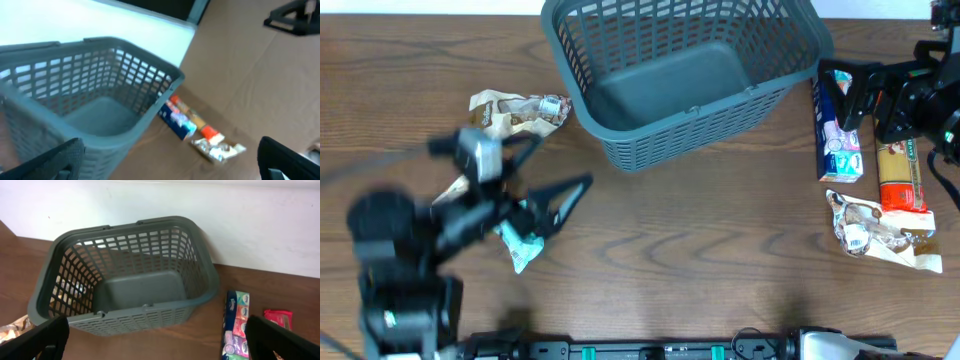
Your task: Pack container
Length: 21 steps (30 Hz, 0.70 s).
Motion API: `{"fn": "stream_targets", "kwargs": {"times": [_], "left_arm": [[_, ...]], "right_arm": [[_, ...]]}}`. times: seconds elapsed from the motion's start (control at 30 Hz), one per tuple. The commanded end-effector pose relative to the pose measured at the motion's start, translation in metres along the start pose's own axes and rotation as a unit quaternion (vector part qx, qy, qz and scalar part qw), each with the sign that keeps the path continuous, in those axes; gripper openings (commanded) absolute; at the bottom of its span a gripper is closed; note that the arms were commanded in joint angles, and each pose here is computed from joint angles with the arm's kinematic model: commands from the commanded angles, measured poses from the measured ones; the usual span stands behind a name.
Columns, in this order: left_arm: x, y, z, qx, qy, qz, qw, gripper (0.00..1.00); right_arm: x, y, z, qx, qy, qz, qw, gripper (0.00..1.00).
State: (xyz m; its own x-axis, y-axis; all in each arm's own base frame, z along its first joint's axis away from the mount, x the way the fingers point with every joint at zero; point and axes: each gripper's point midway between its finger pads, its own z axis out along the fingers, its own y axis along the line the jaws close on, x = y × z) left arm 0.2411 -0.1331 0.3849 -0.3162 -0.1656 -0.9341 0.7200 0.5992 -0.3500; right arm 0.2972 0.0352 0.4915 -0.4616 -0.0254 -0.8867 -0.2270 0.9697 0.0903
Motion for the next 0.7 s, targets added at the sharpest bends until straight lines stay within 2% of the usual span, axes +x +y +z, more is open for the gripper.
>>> {"fn": "stream_targets", "kwargs": {"times": [0.0, 0.1, 0.23, 0.37, 0.5, 0.6, 0.67], "left_arm": [[-0.043, -0.016, 0.018, 0.009, 0.012, 0.102, 0.995, 0.99], [-0.054, -0.029, 0.036, 0.009, 0.058, 0.125, 0.99, 0.99], [-0.055, -0.061, 0.056, 0.084, 0.081, 0.117, 0.986, 0.99], [-0.03, -0.083, 0.061, 0.15, 0.127, 0.082, 0.977, 0.99], [-0.019, -0.106, 0.058, 0.216, 0.151, 0.041, 0.964, 0.98], [-0.015, -0.123, 0.054, 0.264, 0.16, 0.032, 0.951, 0.99], [-0.012, -0.128, 0.053, 0.272, 0.168, 0.02, 0.947, 0.99]], "right_arm": [[-0.001, -0.002, 0.002, -0.001, 0.004, -0.007, 1.0, 0.99], [0.006, 0.006, 0.013, -0.034, 0.025, -0.006, 0.999, 0.98], [0.022, 0.039, 0.019, -0.149, 0.055, -0.058, 0.986, 0.99], [0.033, 0.039, 0.02, -0.152, 0.078, -0.053, 0.984, 0.99], [0.041, 0.041, 0.017, -0.154, 0.094, -0.046, 0.983, 0.99], [0.035, 0.04, 0.019, -0.152, 0.083, -0.048, 0.984, 0.99], [0.028, 0.033, 0.022, -0.13, 0.074, -0.028, 0.988, 0.99]]}}
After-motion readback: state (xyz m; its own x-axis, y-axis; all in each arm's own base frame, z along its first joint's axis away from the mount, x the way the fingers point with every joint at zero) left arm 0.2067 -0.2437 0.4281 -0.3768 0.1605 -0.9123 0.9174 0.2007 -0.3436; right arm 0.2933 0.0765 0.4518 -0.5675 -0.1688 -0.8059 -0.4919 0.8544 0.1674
